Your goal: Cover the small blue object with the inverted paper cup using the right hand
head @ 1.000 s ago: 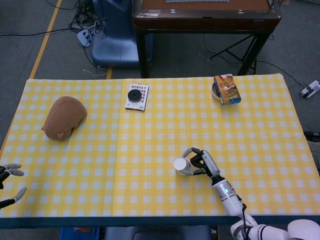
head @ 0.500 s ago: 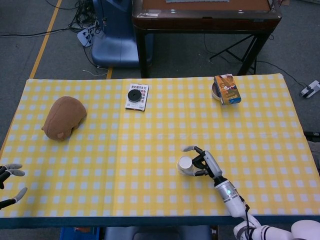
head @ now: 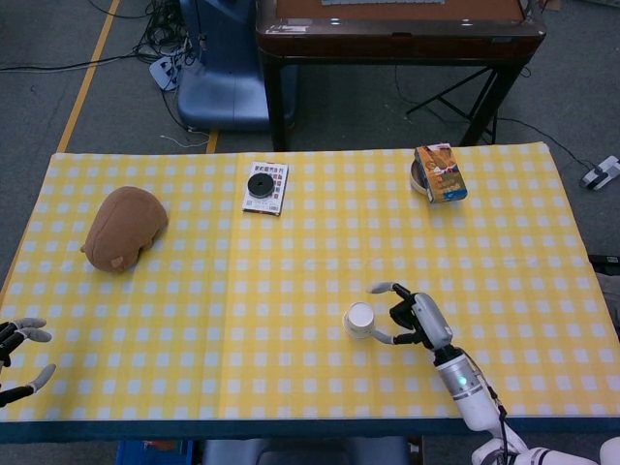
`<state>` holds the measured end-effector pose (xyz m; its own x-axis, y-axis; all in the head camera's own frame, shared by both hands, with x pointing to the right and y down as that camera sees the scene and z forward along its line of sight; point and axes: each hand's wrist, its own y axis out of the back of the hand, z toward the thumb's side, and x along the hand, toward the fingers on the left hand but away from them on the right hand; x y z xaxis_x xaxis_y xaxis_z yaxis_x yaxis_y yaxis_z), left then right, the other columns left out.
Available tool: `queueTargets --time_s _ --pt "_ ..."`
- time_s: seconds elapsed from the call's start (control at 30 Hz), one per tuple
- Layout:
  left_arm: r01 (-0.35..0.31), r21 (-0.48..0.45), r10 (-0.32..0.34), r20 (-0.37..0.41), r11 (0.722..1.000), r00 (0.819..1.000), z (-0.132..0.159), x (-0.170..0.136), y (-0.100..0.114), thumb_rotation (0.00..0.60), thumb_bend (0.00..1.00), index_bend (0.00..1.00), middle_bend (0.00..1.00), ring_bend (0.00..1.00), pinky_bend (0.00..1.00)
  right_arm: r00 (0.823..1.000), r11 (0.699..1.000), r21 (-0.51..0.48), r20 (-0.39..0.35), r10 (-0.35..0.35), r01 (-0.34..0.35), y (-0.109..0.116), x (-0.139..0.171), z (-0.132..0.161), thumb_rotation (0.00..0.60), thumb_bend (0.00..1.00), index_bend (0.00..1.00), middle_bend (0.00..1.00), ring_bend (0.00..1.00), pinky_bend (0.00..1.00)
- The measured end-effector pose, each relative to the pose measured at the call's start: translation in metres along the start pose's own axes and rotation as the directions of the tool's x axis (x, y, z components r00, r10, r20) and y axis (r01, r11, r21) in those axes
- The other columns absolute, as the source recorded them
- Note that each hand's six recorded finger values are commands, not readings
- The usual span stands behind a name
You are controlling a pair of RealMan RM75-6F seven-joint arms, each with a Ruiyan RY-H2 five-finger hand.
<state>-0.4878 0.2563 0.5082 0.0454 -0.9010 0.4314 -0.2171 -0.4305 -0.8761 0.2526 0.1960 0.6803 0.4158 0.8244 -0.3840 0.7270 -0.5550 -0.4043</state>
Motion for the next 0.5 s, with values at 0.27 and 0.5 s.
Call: queueTargets --time_s 0.27,0.5 --pt "-0.003 0.02 0.003 0.001 1.0 1.0 0.003 0.002 -0.004 0.6 0.26 0.51 0.32 0.29 0.59 0.999 0.869 0.493 -0.009 -0.049 0.047 0.037 0.027 0.012 0.6 0.0 0.43 0.7 0.7 0.89" --pt "-0.017 0.044 0.016 0.026 0.999 1.0 0.01 0.004 -0.01 0.6 0.26 0.51 0.32 0.29 0.59 0.982 0.595 0.798 0.026 -0.186 0.092 0.086 0.071 0.026 0.6 0.02 0.43 0.56 0.5 0.68"
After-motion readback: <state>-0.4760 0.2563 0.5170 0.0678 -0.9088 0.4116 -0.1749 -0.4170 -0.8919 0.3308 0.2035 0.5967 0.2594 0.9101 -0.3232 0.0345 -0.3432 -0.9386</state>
